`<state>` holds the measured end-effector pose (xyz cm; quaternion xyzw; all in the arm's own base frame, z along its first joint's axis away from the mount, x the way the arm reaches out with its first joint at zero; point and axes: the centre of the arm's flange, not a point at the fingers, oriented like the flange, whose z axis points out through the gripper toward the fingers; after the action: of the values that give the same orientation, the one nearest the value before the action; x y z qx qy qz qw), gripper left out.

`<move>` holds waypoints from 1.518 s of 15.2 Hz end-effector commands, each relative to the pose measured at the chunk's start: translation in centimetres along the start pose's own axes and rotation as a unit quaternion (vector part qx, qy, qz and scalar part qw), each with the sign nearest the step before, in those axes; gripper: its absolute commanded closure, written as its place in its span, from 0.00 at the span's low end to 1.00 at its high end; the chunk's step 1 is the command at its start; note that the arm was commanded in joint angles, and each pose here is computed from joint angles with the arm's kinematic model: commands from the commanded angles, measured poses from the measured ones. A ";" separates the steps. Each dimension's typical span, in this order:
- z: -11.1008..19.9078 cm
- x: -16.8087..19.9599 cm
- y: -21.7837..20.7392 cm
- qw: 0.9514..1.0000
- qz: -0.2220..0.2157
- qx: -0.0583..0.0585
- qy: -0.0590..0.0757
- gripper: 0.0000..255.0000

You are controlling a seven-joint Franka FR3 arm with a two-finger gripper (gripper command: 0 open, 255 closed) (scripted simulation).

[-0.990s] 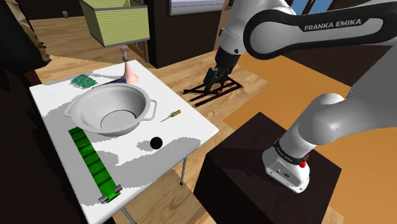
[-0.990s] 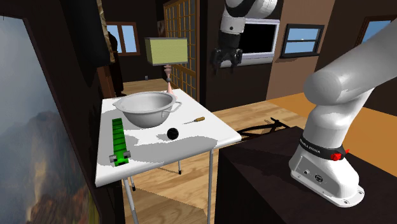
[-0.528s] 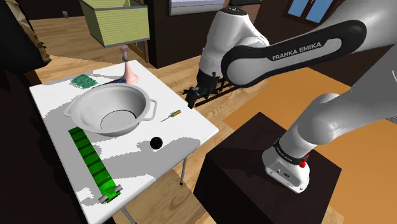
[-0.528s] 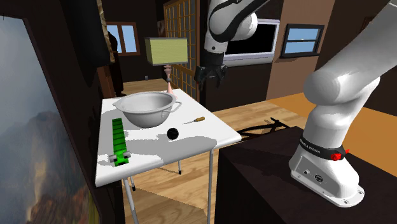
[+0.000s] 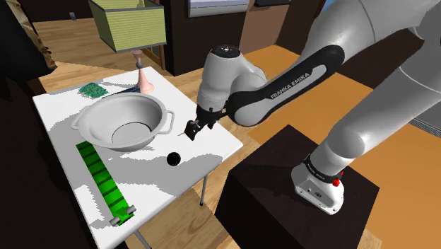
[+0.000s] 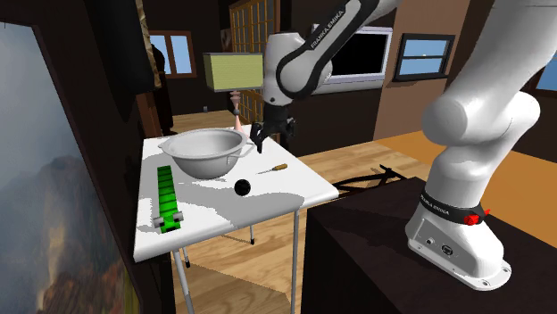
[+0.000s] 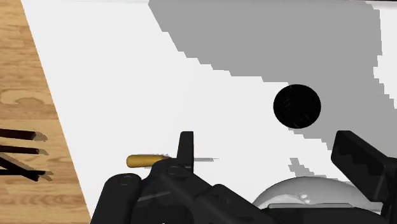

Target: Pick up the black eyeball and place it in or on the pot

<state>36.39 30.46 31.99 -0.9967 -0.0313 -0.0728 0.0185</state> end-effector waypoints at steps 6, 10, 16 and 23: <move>7.4 1.9 -5.9 1.000 0.015 -0.001 0.006 0.00; 11.5 2.9 -9.0 1.000 0.023 -0.004 0.008 0.00; 14.3 3.0 -9.1 1.000 0.023 -0.004 0.008 0.00; 15.6 3.0 -9.1 1.000 0.023 -0.004 0.008 0.00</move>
<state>40.98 40.33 17.29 -0.9966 -0.0082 -0.0802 0.0167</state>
